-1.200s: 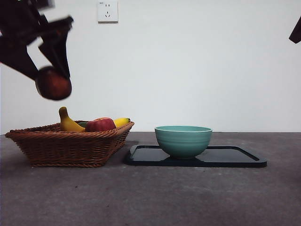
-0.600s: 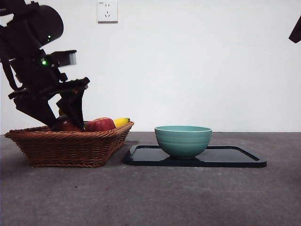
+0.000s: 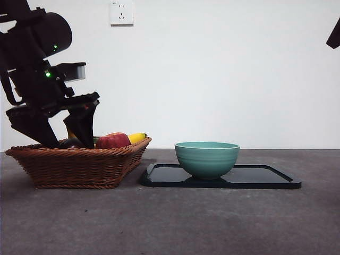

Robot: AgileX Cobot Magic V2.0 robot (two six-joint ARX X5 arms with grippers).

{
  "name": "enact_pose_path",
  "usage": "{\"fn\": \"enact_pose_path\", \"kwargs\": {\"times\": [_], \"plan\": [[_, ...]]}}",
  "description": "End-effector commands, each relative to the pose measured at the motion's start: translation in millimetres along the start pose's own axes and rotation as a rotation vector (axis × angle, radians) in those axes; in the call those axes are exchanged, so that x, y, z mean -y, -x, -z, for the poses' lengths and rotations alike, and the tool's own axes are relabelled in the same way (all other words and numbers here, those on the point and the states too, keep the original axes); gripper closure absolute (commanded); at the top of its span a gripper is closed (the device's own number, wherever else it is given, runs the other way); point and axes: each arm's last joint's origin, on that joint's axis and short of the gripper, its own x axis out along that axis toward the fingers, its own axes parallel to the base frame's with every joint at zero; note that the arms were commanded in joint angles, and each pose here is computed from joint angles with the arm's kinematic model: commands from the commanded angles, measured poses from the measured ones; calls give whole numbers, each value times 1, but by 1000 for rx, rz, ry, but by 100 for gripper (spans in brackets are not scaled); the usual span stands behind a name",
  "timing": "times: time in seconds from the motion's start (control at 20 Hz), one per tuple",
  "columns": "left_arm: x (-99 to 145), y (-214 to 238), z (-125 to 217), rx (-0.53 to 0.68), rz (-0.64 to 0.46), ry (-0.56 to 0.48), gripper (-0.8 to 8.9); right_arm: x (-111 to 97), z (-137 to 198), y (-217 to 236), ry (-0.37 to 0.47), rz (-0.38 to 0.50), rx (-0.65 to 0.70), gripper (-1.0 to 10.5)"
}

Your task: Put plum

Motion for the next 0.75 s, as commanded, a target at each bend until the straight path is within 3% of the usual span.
{"fn": "enact_pose_path", "kwargs": {"times": [0.05, 0.2, 0.45, 0.6, 0.75], "plan": [[4, 25, -10, 77, 2, -15, 406, -1, -1, 0, -3, -5, 0, 766], [12, 79, -9, 162, 37, -30, 407, -1, -1, 0, -3, -5, 0, 766], [31, 183, 24, 298, 238, -82, 408, -1, -1, 0, -3, -5, 1, 766], [37, 216, 50, 303, 330, -103, 409, -1, -1, 0, -3, -5, 1, 766], [41, 229, 70, 229, 425, -128, 412, -1, -1, 0, -3, -5, 1, 766]]}}
